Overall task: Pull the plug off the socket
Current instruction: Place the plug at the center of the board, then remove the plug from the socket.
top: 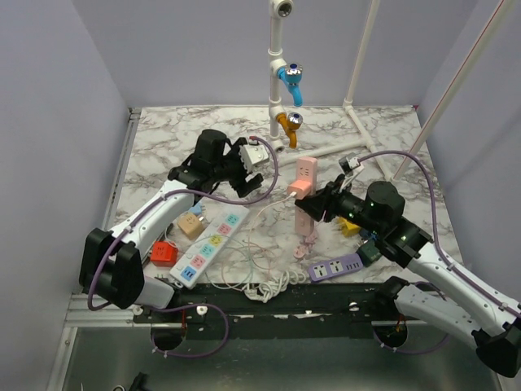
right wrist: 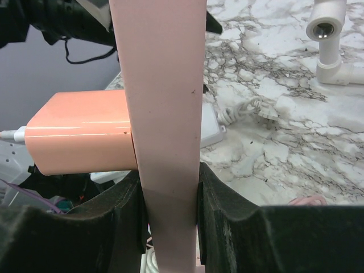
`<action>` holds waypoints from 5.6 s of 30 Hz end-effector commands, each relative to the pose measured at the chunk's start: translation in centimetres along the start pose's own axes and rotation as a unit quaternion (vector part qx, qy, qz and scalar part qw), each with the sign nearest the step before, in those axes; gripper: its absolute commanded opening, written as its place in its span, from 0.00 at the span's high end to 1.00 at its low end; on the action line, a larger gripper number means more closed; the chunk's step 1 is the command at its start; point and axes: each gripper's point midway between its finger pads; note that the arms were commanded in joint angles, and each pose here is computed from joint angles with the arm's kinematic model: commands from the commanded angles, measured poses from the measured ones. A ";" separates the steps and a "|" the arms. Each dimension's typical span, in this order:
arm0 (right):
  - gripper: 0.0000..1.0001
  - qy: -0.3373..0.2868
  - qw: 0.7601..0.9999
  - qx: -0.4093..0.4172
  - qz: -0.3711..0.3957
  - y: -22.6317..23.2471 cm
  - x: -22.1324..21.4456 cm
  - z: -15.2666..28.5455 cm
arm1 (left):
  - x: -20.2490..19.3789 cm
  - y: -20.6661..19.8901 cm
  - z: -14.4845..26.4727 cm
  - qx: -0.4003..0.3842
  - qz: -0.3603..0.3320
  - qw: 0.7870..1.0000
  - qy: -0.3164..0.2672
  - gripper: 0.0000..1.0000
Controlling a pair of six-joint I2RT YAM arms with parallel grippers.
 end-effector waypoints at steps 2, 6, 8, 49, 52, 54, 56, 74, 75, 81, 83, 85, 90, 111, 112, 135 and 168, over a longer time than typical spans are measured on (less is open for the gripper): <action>0.99 -0.025 0.999 0.015 0.019 0.8 1.7 -0.5 | 2.5 0.5 2.0 0.012 -0.027 0.999 -0.020 0.08; 1.00 -0.013 1.000 0.009 0.022 0.5 1.4 -1.0 | 3.5 0.1 4.5 0.022 -0.041 0.999 -0.025 0.01; 0.99 -0.010 1.000 0.009 0.024 0.5 1.4 -1.2 | 4.1 -0.5 6.1 0.022 -0.058 0.998 -0.028 0.02; 0.99 0.032 0.999 0.034 0.016 2.0 2.8 -8.2 | 17.1 -10.4 17.5 0.026 -0.225 0.938 -0.263 0.01; 0.99 0.035 0.999 0.031 0.016 2.0 2.5 -8.7 | 17.0 -10.3 16.6 0.038 -0.241 0.934 -0.261 0.01; 0.99 0.032 0.999 0.031 0.016 2.1 2.6 -8.9 | 17.1 -10.3 16.3 0.045 -0.252 0.930 -0.263 0.02; 0.99 0.031 0.999 0.029 0.014 2.0 2.5 -9.1 | 16.7 -10.5 15.9 0.047 -0.264 0.928 -0.257 0.02; 0.99 0.025 0.998 0.059 0.021 5.4 3.0 -9.5 | 14.8 -7.2 11.8 0.121 -0.334 0.920 -0.166 0.01; 0.99 0.026 0.998 0.059 0.021 5.5 2.9 -9.4 | 14.5 -7.5 11.7 0.112 -0.342 0.919 -0.161 0.02; 0.99 0.033 0.997 0.057 0.029 5.7 2.2 -8.9 | 13.8 -8.3 11.7 0.094 -0.350 0.919 -0.155 0.15; 0.99 0.033 0.997 0.057 0.031 5.8 2.3 -8.6 | 13.3 -8.6 11.8 0.085 -0.358 0.917 -0.152 0.21; 0.99 0.030 0.997 0.060 0.034 6.1 2.5 -8.5 | 13.1 -8.8 11.8 0.082 -0.361 0.917 -0.149 0.32; 0.99 0.026 0.997 0.067 0.039 6.8 3.0 -8.1 | 13.1 -8.2 11.9 0.096 -0.357 0.918 -0.142 0.56; 0.99 0.032 0.995 0.073 0.051 8.1 1.9 -7.3 | 13.5 -6.8 12.0 0.133 -0.361 0.913 -0.135 0.98; 0.97 0.032 0.996 0.073 0.051 8.1 1.9 -7.3 | 13.5 -6.7 12.0 0.134 -0.361 0.913 -0.135 1.00; 0.03 0.005 0.994 0.107 0.027 7.6 -1.1 -6.9 | 15.5 -6.3 14.0 0.163 -0.347 0.908 -0.171 1.00; 0.99 -0.044 0.996 0.078 0.009 6.5 0.2 -9.1 | 15.3 -7.5 14.5 0.139 -0.322 0.917 -0.191 1.00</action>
Point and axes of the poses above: each gripper's point midway between its finger pads, its own z axis back along the fingers, its own y axis along the line the jaws close on, x = y × z, and after that the axes turned 2 degrees about -z, right-handed
